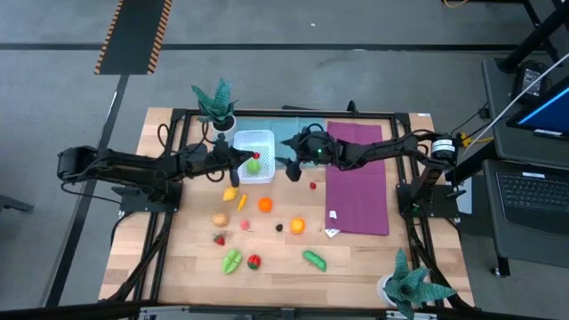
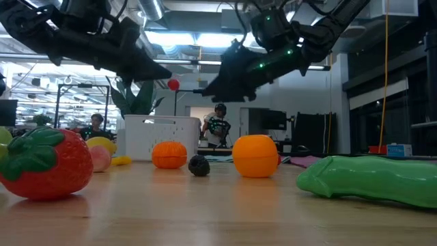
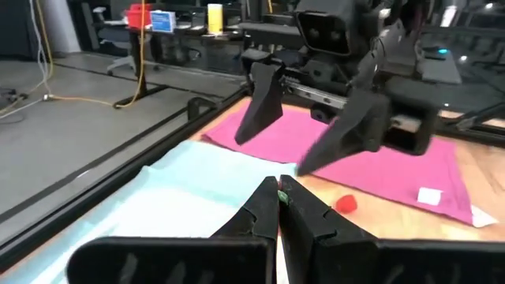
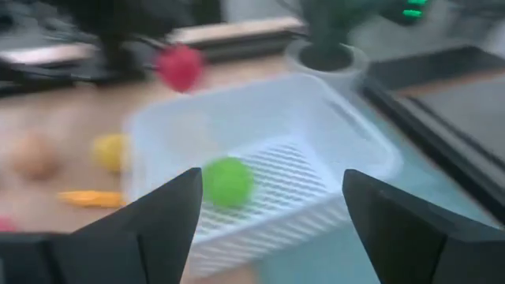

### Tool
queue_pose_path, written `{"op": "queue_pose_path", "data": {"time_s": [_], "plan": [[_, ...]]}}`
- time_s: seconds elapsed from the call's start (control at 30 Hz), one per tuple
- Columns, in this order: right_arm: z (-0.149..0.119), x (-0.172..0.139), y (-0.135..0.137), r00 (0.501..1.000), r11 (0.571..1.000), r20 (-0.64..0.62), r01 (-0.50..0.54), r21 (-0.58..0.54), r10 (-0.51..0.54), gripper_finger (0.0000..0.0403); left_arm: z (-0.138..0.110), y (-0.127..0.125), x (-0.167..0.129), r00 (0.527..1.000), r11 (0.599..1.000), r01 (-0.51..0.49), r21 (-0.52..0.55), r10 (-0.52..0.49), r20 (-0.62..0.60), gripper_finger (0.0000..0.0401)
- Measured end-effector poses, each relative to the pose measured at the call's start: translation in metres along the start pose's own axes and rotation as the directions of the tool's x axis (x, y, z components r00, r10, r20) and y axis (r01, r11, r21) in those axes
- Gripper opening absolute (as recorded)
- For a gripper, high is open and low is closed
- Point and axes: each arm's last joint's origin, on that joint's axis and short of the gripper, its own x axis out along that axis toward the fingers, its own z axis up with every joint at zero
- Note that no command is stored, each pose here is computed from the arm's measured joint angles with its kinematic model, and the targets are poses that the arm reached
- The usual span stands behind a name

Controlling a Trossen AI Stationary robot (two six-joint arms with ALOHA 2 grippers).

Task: Pick and placing Produce into tupperware
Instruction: Put the red cherry into the white basket

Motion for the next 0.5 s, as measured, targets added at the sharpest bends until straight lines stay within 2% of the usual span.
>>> {"op": "queue_pose_path", "data": {"time_s": [0.07,0.27,0.4,0.5], "plan": [[-0.0029,-0.0001,-0.0013,0.998,0.999,-0.029,0.047,-0.013,-0.047,0.0307,-0.0005,0.0004,-0.0001,1.000,1.000,-0.014,0.003,0.014,-0.005,0.0000],[-0.0083,-0.0006,-0.0003,0.996,0.999,-0.087,0.025,-0.019,-0.027,0.0307,-0.0051,0.0032,-0.0004,0.994,0.995,-0.095,0.031,0.096,-0.046,0.0000],[-0.0090,-0.0048,-0.0009,0.991,0.999,-0.131,0.027,-0.016,-0.029,0.0307,-0.0070,0.0045,0.0000,0.991,0.994,-0.106,0.040,0.109,-0.078,0.0000],[-0.0078,-0.0064,-0.0006,0.991,0.999,-0.134,0.027,-0.018,-0.029,0.0307,0.0010,0.0037,0.0036,0.986,0.992,-0.116,0.051,0.122,-0.118,0.0000]]}}
